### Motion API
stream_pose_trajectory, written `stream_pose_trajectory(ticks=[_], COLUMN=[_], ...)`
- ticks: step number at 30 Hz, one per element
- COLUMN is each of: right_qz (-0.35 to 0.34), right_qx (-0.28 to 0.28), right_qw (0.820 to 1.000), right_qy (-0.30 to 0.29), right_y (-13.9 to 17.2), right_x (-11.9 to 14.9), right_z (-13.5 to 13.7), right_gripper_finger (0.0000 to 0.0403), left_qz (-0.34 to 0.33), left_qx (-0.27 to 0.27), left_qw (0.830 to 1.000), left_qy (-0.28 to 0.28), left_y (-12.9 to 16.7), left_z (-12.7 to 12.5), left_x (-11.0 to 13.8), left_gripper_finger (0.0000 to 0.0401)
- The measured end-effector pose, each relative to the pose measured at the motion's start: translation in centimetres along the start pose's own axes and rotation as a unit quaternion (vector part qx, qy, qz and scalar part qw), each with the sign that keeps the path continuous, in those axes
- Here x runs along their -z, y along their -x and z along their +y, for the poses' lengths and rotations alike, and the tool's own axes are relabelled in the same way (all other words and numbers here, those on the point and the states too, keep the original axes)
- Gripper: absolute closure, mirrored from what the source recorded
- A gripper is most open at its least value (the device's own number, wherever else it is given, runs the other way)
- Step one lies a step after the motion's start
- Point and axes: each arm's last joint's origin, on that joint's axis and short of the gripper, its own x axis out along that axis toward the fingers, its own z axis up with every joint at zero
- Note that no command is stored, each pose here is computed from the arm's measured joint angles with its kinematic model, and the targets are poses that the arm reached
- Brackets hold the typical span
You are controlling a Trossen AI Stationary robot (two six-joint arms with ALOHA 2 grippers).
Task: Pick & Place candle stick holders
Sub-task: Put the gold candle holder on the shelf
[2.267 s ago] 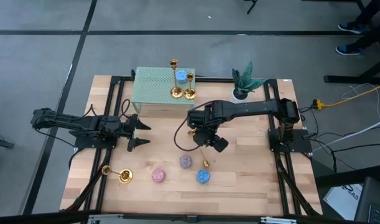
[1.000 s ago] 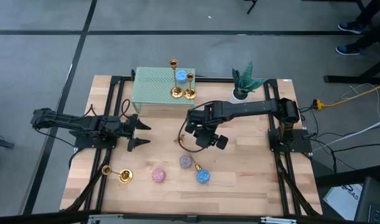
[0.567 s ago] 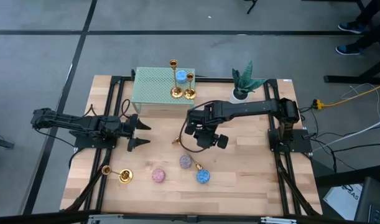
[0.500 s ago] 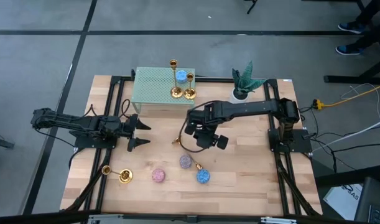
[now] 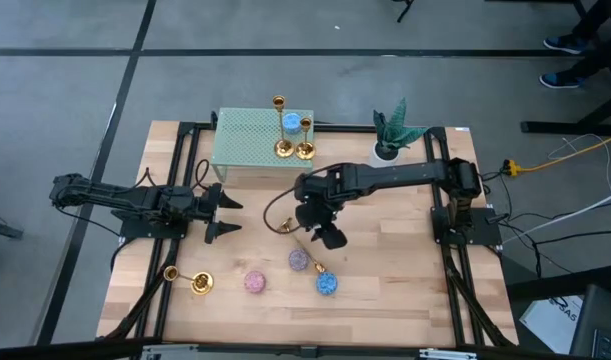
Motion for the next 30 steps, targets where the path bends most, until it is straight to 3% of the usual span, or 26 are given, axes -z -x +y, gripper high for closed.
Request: stream_pose_trajectory(ticks=[8,13,22,26,30], right_qz=[0.01,0.017,-0.08,-0.073,-0.066], right_qx=[-0.002,-0.003,0.007,0.038,0.045], right_qw=[0.992,0.98,0.959,0.967,0.991], right_qy=[-0.127,-0.199,-0.272,-0.241,-0.103], right_y=[-2.2,-5.0,-7.7,-8.2,-8.6], right_x=[0.4,2.4,3.6,4.4,4.5], right_z=[-0.4,-0.8,-1.8,-1.9,-1.5], right_gripper_finger=[0.0247,0.0247,0.0247,0.0247,0.0247], left_qz=[0.0,0.0,0.0,0.0,0.0], left_qx=[0.0,0.0,0.0,0.0,0.0], left_qw=[1.0,1.0,1.0,1.0,1.0], left_qy=[0.0,0.0,0.0,0.0,0.0], left_y=[0.0,0.0,0.0,0.0,0.0], left_z=[0.0,0.0,0.0,0.0,0.0], left_x=[0.0,0.0,0.0,0.0,0.0], left_gripper_finger=[0.0048,0.0048,0.0048,0.0047,0.0049])
